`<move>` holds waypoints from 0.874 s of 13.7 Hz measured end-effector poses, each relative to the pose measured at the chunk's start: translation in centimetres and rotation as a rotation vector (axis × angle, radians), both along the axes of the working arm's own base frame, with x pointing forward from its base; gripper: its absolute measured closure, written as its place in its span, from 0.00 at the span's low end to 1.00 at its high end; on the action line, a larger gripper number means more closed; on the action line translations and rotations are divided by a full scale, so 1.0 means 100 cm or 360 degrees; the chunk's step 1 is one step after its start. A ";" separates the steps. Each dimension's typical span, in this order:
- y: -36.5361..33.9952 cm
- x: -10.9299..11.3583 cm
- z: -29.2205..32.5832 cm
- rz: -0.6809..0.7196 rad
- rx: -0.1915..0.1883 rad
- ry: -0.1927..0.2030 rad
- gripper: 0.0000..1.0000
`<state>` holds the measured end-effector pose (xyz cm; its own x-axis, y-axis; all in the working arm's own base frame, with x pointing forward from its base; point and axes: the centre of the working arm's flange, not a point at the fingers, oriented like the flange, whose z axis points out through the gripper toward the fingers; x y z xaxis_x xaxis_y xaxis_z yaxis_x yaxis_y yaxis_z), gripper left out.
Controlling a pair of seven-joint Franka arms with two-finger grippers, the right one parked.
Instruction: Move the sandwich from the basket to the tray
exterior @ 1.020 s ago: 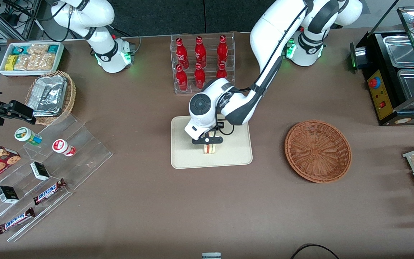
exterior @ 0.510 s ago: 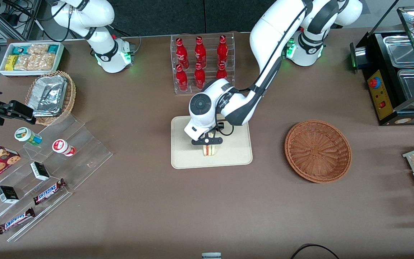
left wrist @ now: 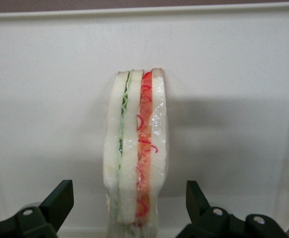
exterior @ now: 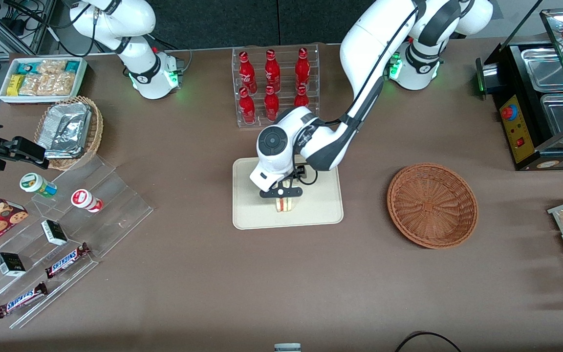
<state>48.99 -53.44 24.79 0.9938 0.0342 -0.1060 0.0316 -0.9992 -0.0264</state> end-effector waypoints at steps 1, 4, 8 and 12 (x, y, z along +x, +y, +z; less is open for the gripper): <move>0.000 0.002 0.006 0.0002 -0.0007 -0.0012 0.00; 0.010 0.009 0.022 -0.0023 0.0052 -0.0022 0.00; 0.031 0.027 0.048 -0.0084 0.0099 -0.0068 0.00; 0.071 0.062 0.085 -0.0007 0.0119 -0.0152 0.00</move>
